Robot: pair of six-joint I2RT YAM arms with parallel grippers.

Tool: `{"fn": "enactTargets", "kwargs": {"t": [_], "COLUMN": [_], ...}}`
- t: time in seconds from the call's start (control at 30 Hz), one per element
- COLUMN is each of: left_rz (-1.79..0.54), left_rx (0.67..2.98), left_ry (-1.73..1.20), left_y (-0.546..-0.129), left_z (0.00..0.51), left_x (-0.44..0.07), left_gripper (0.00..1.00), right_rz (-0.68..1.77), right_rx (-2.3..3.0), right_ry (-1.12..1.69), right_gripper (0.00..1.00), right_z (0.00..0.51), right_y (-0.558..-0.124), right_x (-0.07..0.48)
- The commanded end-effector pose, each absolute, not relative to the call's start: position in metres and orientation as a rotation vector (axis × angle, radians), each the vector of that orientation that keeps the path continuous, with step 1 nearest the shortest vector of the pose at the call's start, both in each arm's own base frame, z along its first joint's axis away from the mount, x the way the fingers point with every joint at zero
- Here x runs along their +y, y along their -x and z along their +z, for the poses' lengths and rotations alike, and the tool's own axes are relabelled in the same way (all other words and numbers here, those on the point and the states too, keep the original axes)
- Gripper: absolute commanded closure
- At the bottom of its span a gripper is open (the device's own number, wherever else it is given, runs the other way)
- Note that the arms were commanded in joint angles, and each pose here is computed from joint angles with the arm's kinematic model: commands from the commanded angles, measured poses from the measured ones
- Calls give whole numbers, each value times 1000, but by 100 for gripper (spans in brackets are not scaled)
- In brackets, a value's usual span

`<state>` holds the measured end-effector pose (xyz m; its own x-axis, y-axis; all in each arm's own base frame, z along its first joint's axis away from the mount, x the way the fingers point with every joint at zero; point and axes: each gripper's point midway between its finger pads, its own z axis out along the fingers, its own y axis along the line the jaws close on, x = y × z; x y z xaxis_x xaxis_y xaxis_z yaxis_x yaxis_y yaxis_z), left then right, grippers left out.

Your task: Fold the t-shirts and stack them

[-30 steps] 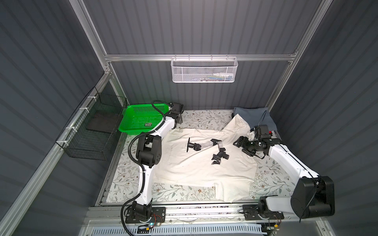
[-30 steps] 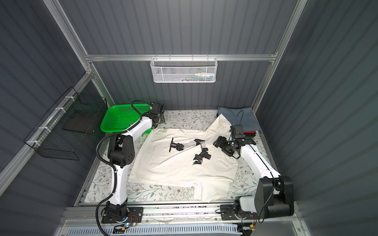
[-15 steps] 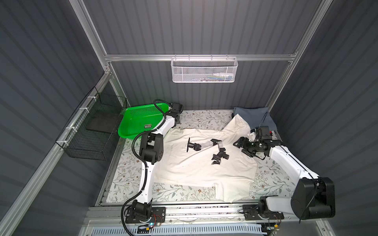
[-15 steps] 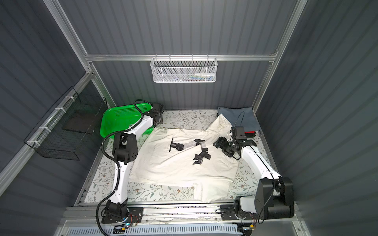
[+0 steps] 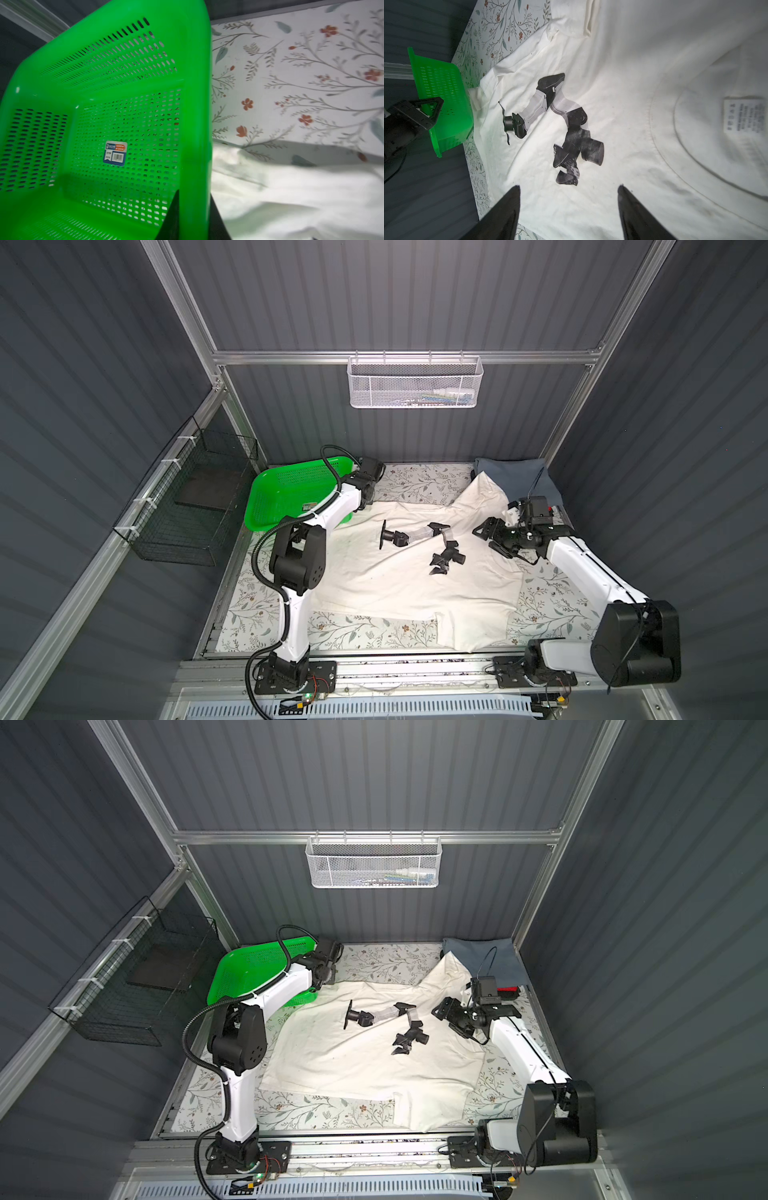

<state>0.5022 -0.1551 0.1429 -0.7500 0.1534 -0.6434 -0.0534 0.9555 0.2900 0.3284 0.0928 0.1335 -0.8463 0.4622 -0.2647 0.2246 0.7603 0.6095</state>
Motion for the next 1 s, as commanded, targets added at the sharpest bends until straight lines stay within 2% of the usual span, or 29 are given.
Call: {"fn": "enactTargets", "kwargs": {"t": [0.0,0.27,0.47,0.63,0.67,0.7,0.8,0.93,0.97], "left_rz": [395,474,482,570,638,728,894,782,742], "left_rx": [2314,2278,2235,2229,2236,2238,2285,2381,2384], "left_ry": [-145,-516,-691,-705,-673,-611,-502,-344,-324], "left_y": [-491,-453,-408,-375,-370,-366,-352,-338,-336], "left_z": [174,158,143,143,143,144,145,146,148], "left_x": [-165,-199,-192,-159,-146,-131,-103,-108,-113], "left_gripper": [100,100,100,100,90,76,73,46,35], "right_rz": [826,832,849,854,856,857,863,870,865], "right_rx": [2559,2551,2544,2545,2548,2548,2546,2544,2544], "right_ry": [-505,-505,-498,-493,-492,-489,-488,-476,-478], "right_gripper": [27,27,27,27,27,27,26,24,24], "right_z": [130,129,131,133,133,133,134,136,136], "right_y": [-325,-324,-329,-335,-336,-337,-340,-340,-339], "right_x": [94,93,94,94,94,94,94,95,94]}}
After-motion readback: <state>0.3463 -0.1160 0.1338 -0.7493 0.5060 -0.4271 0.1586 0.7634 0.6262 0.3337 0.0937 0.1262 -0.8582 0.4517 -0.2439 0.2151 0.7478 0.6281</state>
